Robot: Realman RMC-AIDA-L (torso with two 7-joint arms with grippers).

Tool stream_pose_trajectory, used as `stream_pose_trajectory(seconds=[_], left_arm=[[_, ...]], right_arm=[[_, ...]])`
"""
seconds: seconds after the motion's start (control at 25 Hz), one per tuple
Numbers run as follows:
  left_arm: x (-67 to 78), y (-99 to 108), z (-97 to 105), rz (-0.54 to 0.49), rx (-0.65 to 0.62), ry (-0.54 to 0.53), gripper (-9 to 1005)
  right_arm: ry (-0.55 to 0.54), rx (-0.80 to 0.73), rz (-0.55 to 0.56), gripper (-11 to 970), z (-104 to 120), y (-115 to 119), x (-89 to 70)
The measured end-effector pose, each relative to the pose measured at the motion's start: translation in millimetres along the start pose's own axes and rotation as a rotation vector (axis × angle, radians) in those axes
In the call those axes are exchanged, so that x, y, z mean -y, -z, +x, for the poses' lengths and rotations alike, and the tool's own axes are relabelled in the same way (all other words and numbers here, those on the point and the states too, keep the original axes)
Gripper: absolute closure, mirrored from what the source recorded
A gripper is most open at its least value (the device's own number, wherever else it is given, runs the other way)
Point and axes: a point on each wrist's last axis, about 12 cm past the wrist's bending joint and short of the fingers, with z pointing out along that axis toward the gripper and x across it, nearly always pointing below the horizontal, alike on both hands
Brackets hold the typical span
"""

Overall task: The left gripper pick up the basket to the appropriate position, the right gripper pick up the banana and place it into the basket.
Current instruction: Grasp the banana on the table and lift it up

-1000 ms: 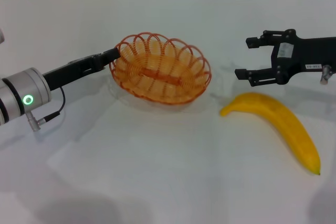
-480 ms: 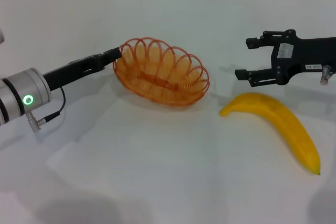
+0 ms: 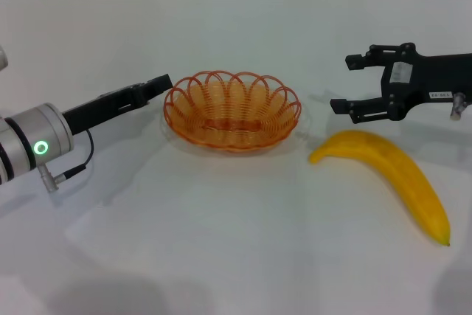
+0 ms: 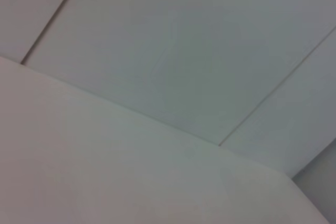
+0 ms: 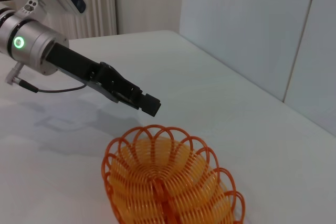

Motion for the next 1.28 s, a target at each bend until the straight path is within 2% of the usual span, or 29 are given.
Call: stream_pose_trajectory(seconds=[0.32, 0.4, 0.56, 0.76, 0.96, 1.08, 1.28], left_arm=[[0.2, 2, -4, 0.011, 0.005, -0.015, 834], [0.2, 4, -7, 0.019, 0.007, -0.032, 792], [1.0, 16, -18, 0.061, 0.021, -0.144, 709], [4.2, 41, -33, 0.125, 0.109, -0.273, 605], [8.8, 64, -46, 0.164, 0.187, -0.439, 428], [12.5, 70, -49, 0.187, 0.232, -0.508, 457], [16.9, 79, -55, 0.213, 0.261, -0.578, 440]], right_arm=[[-0.002, -0.001, 0.002, 99, 1, 0, 0.1], [-0.004, 0.000, 0.003, 99, 1, 0, 0.2], [-0.003, 0.001, 0.005, 98, 0, 1, 0.5], [0.006, 0.004, 0.015, 99, -2, 1, 0.4], [0.008, -0.007, 0.064, 99, -10, 13, 1.5], [-0.003, -0.033, 0.085, 99, -14, 19, 1.2], [-0.002, -0.142, 0.121, 99, -18, 21, -0.5]])
